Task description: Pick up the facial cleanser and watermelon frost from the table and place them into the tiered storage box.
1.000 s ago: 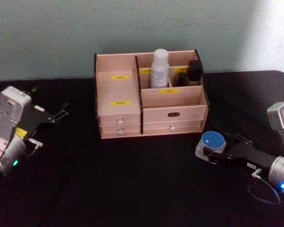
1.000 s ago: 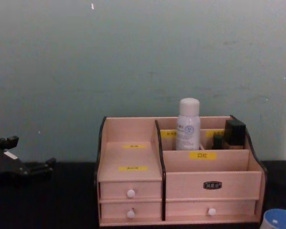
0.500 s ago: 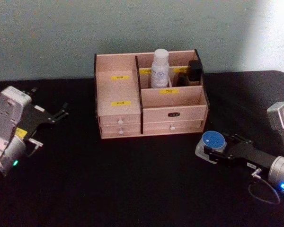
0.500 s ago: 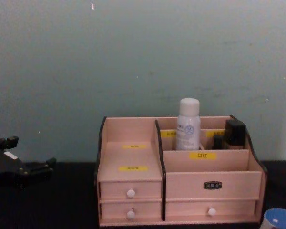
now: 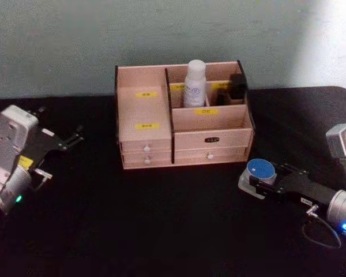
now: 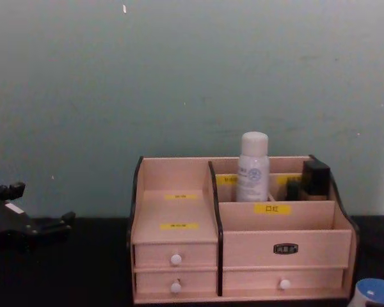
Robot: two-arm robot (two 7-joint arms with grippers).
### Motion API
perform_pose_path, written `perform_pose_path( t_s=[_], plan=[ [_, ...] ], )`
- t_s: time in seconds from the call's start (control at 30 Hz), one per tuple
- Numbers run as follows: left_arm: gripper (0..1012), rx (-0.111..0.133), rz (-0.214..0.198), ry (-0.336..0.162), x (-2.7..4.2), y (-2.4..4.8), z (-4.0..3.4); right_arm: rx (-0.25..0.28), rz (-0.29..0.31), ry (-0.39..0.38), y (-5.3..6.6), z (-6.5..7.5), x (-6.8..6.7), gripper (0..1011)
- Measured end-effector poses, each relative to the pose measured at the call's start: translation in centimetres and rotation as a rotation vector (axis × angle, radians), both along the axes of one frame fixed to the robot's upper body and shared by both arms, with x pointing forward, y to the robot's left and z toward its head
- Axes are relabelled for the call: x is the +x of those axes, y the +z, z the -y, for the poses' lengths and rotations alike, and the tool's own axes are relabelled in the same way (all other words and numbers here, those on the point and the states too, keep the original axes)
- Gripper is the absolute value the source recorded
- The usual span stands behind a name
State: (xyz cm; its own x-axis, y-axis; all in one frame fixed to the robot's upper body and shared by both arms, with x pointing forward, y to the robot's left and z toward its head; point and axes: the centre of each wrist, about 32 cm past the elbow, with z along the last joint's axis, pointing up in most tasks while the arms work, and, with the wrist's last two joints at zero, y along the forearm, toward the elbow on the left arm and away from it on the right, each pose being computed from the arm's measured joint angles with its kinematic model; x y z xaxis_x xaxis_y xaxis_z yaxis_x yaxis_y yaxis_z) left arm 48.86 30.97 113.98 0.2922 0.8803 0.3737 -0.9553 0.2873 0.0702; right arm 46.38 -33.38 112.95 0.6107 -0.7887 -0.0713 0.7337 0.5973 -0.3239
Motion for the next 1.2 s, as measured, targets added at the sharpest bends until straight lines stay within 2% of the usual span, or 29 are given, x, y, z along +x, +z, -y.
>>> perform_pose_path(
  t_s=[0.87,1.2],
  plan=[
    [1001,0.000,0.000,0.000,0.00,0.00,0.00,-0.001,0.001,0.002,-0.02,0.03,-0.01,719],
    [1001,0.000,0.000,0.000,0.00,0.00,0.00,0.020,0.021,0.031,0.34,0.02,-0.11,719]
  ],
)
